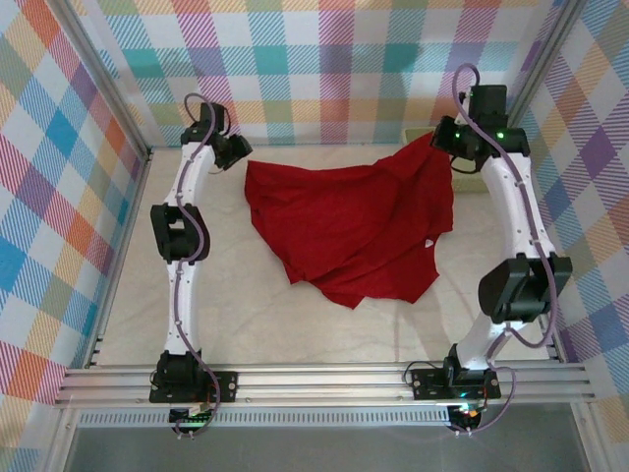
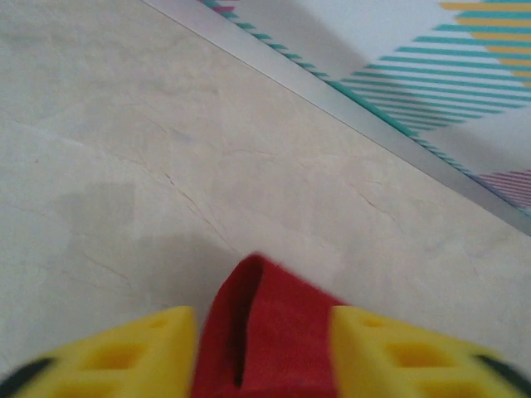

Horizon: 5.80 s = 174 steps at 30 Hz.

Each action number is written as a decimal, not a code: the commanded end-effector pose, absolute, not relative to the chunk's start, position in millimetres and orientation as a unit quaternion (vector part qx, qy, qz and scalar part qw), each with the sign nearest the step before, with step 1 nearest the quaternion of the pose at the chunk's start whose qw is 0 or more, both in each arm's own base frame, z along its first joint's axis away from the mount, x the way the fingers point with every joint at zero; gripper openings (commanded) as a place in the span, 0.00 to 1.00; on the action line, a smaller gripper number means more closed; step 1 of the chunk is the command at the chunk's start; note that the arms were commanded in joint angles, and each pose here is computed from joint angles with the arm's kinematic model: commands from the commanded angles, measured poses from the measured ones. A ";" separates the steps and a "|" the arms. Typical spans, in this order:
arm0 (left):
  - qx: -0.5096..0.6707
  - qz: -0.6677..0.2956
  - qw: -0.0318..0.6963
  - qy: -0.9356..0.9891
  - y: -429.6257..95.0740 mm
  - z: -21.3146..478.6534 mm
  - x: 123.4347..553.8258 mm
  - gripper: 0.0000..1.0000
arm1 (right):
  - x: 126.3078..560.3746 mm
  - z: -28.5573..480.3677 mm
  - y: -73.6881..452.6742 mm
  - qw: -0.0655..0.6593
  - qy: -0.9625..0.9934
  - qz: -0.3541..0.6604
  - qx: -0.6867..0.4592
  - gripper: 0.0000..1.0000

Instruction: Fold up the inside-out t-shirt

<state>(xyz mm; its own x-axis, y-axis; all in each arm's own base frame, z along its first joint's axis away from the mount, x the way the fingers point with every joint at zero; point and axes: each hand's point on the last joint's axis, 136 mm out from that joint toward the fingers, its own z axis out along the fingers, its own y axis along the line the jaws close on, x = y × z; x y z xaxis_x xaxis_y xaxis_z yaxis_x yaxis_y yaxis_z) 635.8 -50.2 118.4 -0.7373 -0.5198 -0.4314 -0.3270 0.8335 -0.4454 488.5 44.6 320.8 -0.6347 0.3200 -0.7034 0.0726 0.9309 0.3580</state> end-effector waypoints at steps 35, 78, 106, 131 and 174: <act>-0.198 -0.139 0.176 0.954 -127.4 52.2 570.2 0.60 | 507.9 313.2 61.3 0.424 0.895 0.126 0.068 0.00; -0.202 -0.103 0.197 0.954 -100.8 65.1 582.2 0.33 | 499.9 318.5 56.7 0.429 0.894 0.113 0.067 0.00; -0.206 -0.139 0.189 0.950 -117.0 49.0 594.7 0.03 | 497.4 318.1 54.7 0.429 0.894 0.108 0.070 0.00; -0.166 -0.329 0.564 0.739 -5.0 539.7 459.0 0.00 | 354.6 614.3 4.4 0.707 0.688 0.156 0.053 0.00; -0.066 -0.303 0.700 0.643 25.8 613.8 476.5 0.00 | 427.0 671.6 91.8 0.755 0.551 0.329 -0.134 0.00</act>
